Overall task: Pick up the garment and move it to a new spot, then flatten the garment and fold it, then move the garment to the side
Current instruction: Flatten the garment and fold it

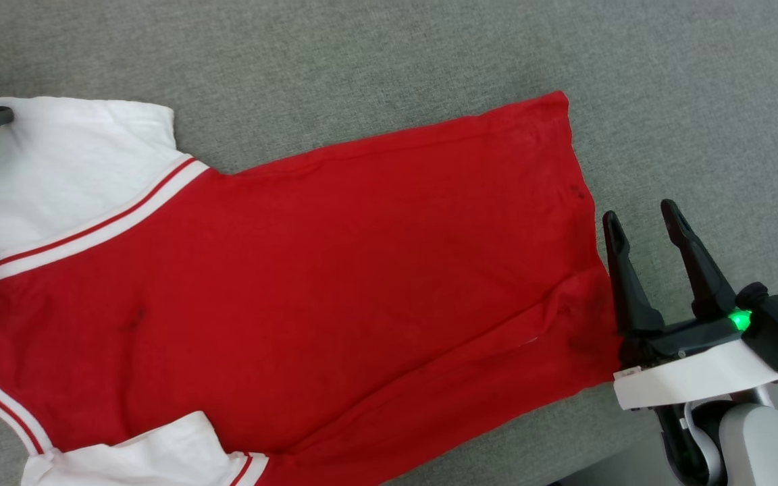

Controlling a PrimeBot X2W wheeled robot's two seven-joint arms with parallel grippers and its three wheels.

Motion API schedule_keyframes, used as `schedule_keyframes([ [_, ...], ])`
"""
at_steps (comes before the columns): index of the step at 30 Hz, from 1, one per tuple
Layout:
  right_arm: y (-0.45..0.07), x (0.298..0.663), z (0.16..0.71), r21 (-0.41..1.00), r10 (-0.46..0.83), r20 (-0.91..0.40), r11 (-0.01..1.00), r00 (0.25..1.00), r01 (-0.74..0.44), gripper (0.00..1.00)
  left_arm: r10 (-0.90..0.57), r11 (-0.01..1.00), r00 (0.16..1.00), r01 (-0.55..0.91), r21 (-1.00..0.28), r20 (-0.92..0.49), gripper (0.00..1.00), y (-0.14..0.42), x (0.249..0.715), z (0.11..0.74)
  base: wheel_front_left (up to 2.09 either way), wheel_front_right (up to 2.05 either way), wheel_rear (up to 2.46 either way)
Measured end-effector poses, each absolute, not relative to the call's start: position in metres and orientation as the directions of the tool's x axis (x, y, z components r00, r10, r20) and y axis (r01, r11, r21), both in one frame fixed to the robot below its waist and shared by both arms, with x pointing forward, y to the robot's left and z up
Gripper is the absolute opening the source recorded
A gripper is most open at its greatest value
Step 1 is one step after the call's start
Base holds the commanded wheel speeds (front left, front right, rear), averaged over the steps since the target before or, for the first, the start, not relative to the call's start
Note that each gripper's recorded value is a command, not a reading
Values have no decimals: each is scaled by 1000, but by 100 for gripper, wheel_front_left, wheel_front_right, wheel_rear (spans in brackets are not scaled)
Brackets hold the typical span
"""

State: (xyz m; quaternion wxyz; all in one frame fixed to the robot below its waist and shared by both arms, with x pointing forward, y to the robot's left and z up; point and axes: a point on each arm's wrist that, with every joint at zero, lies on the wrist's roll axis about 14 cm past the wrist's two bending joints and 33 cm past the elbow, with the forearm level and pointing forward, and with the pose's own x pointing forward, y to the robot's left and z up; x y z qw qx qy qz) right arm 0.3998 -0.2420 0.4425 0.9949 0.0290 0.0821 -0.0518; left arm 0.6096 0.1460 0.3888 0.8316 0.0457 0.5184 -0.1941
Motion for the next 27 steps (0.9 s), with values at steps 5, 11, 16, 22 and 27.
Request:
schedule_keyframes([
  [5, -241, 399, 434, 58, -104, -183, 992, 978, 116, 100, -235, 929, 334, 354, -109, -913, 100, 153, 611, 366, 0, 0, 0],
  [11, -248, 397, 427, 45, -126, -200, 990, 972, 137, 100, -271, 914, 264, 372, -161, -925, 0, 147, 603, 360, 0, 0, 0],
  [16, -250, 402, 431, 29, -124, -192, 991, 973, 132, 100, -301, 909, 301, 377, -178, -905, 0, 142, 603, 365, 0, 0, 0],
  [22, -252, 406, 441, 2, -98, -191, 995, 977, 101, 100, -353, 903, 434, 389, -181, -829, 0, 133, 612, 391, 0, 0, 0],
  [27, -256, 416, 453, -50, -53, -234, 998, 971, 42, 100, -428, 877, 541, 441, -189, -723, 0, 121, 613, 435, 0, 0, 0],
])
